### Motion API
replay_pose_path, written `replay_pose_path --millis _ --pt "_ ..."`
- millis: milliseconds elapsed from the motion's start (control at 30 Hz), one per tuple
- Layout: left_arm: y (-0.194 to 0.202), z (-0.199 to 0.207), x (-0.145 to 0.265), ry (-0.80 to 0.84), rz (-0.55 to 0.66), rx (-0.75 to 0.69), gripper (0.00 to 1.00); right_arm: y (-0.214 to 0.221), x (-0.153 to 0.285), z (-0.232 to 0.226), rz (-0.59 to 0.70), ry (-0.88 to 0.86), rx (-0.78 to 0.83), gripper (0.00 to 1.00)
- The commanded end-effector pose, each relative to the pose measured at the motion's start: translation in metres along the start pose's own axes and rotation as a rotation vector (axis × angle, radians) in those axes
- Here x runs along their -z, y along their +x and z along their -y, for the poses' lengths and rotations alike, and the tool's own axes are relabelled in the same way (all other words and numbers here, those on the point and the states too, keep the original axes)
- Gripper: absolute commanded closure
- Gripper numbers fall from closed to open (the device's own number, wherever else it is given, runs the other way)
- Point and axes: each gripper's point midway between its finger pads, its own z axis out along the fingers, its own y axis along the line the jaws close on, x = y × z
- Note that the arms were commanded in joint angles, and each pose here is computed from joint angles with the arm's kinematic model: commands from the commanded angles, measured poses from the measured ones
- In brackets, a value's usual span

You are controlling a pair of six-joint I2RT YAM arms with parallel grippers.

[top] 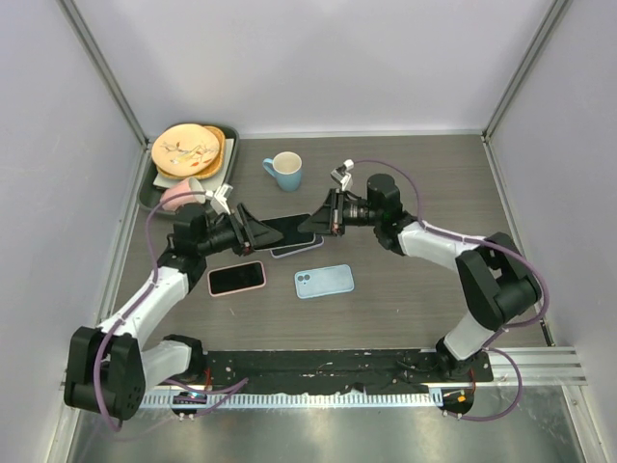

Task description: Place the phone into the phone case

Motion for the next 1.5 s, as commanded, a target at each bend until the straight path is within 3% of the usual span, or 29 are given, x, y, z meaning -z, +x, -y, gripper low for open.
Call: replay_pose_path --millis 0,133,400,567,833,1300,1467 --pt "-0.016 -0.006 0.012 -0.172 0.036 -0.14 0.39 -0.012 0.017 0.029 0.036 0.293 0.084 0.99" --pt "-0.015 -0.034 0.025 -0.397 0.045 -0.161 0.39 -0.023 0.043 0.048 0.118 0.352 0.011 0.99" --pt "0.023 -0.054 0.004 -0.562 -0.082 -0.229 0.39 -0.047 0.109 0.066 0.24 0.422 -0.039 0.99" --pt "0.051 -0.072 -0.017 -0.657 -0.177 -0.278 0.46 -0.05 0.138 0.07 0.269 0.479 -0.05 0.99" --pt "0.084 -0.11 -0.047 -0.77 -0.271 -0.307 0.57 -0.044 0.149 0.069 0.271 0.503 -0.041 0.99" --pt "0.094 -0.139 -0.066 -0.821 -0.273 -0.304 0.62 -0.04 0.151 0.068 0.26 0.506 -0.039 0.99" --pt "0.099 -0.149 -0.067 -0.845 -0.291 -0.291 0.77 -0.039 0.151 0.067 0.254 0.502 -0.035 0.99"
